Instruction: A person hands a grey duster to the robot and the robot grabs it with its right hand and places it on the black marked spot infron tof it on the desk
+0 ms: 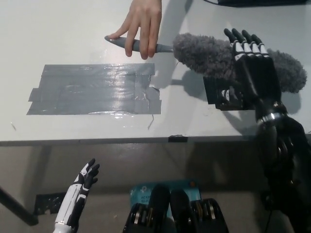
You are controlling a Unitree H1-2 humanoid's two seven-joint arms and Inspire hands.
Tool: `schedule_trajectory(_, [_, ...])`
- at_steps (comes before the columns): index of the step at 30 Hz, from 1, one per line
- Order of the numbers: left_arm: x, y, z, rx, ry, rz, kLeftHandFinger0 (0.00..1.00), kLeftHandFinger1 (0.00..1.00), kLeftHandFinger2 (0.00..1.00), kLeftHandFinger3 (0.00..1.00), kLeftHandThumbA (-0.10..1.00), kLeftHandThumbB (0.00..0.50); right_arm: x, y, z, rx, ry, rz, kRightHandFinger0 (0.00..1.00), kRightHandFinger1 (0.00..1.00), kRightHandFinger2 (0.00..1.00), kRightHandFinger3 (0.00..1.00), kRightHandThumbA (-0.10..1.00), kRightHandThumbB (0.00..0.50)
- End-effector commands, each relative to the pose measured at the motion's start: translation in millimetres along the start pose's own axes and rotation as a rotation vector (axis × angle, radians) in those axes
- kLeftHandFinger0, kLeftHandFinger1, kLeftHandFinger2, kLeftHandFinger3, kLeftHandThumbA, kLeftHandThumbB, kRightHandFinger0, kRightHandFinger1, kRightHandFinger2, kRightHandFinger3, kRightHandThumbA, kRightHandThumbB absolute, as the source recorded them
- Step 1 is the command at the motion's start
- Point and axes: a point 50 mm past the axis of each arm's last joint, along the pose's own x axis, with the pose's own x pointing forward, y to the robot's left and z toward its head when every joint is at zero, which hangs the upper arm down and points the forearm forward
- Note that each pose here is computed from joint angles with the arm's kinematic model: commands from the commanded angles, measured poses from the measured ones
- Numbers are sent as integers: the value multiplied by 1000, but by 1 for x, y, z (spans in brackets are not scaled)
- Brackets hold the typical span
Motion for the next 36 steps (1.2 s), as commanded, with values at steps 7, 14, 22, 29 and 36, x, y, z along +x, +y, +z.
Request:
schedule_trajectory(7, [6,3,14,19,-68,-25,1000,1000,1000,1000,962,195,62,-7,6,-92,0,-65,1000,1000,1000,1000,978,494])
schedule_trajectory(14, [8,3,16,35,-74,-30,1000,1000,1000,1000,978,198,76,-7,8,-51,-67,-350,5,96,452,462,-99,235])
schedule_trajectory(22, [11,4,17,25,-78,-38,1000,1000,1000,1000,974,190,65,-13,13,17,-142,-410,0,412,859,832,-100,201])
schedule_trajectory(29, [11,5,16,30,-78,-37,1000,1000,1000,1000,987,192,62,-26,12,15,-141,-439,1,509,913,947,-100,192])
schedule_trajectory(36, [10,5,15,39,-65,-37,1000,1000,1000,1000,1000,192,70,-37,-7,-6,-108,-437,0,518,947,904,-100,182])
